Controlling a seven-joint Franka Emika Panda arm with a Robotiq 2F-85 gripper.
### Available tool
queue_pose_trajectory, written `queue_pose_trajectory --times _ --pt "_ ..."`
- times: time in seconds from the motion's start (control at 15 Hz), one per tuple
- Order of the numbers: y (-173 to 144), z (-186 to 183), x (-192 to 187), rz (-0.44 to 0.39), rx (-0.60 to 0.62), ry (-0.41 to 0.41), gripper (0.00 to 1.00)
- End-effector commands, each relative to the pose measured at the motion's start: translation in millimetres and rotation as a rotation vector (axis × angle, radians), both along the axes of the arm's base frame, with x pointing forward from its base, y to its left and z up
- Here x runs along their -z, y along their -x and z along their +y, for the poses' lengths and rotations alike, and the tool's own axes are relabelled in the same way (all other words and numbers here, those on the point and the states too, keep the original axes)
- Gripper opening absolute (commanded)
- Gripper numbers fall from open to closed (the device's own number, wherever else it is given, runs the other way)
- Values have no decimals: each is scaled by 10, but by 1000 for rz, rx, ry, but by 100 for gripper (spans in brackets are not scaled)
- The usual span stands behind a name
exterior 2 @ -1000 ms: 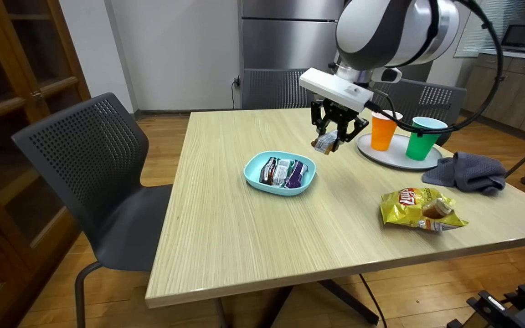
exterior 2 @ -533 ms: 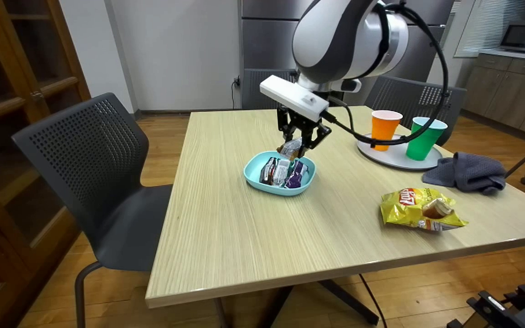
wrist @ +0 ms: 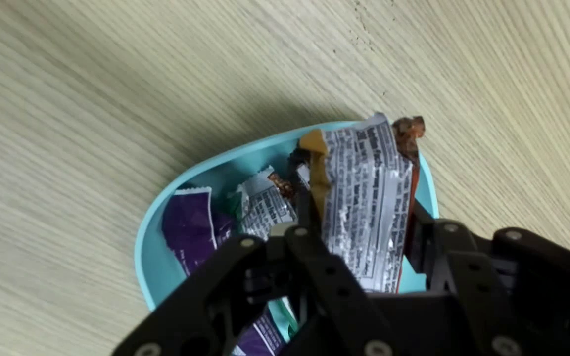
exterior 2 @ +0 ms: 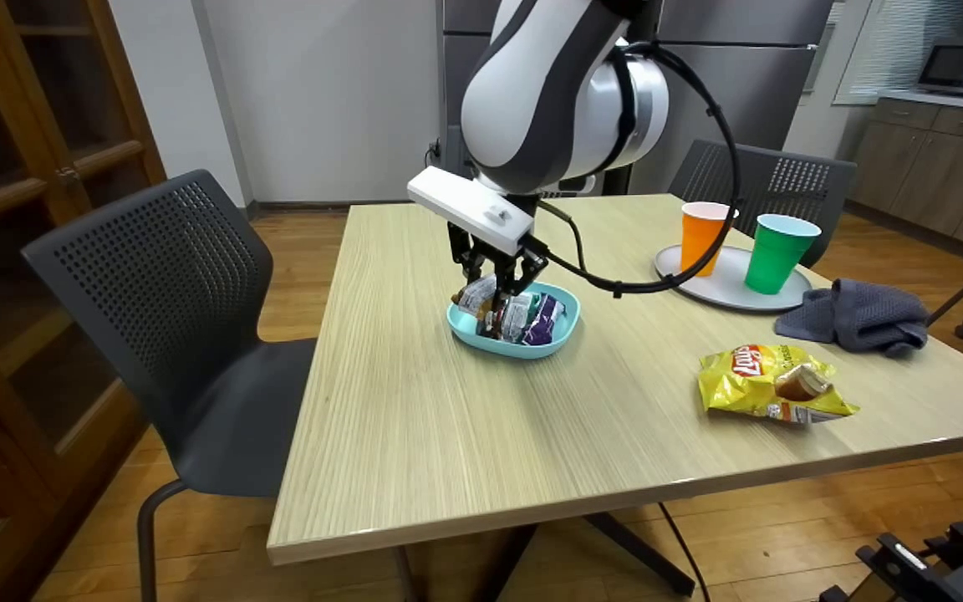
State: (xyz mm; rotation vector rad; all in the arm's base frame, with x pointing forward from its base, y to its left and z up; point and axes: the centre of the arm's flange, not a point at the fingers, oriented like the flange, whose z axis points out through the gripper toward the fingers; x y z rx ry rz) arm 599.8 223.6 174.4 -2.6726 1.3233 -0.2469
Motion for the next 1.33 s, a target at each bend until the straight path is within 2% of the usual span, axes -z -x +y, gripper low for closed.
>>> queue_pose_trajectory --times 0.0,0.6,0.67,0.73,0.8,1.07,1.13,1.27 --pt "-246 120 61 4 -27 54 17" --pt "-434 74 85 -26 -71 90 17" --pt "-441 68 84 -26 -70 93 34" --pt "-440 57 78 -27 -70 95 67" --pt "-442 48 74 -28 -70 96 68" --pt "-421 4 19 -40 -66 94 96" --pt "-410 -14 -3 -42 -64 91 100" --pt "-377 -61 -45 -45 -55 87 100"
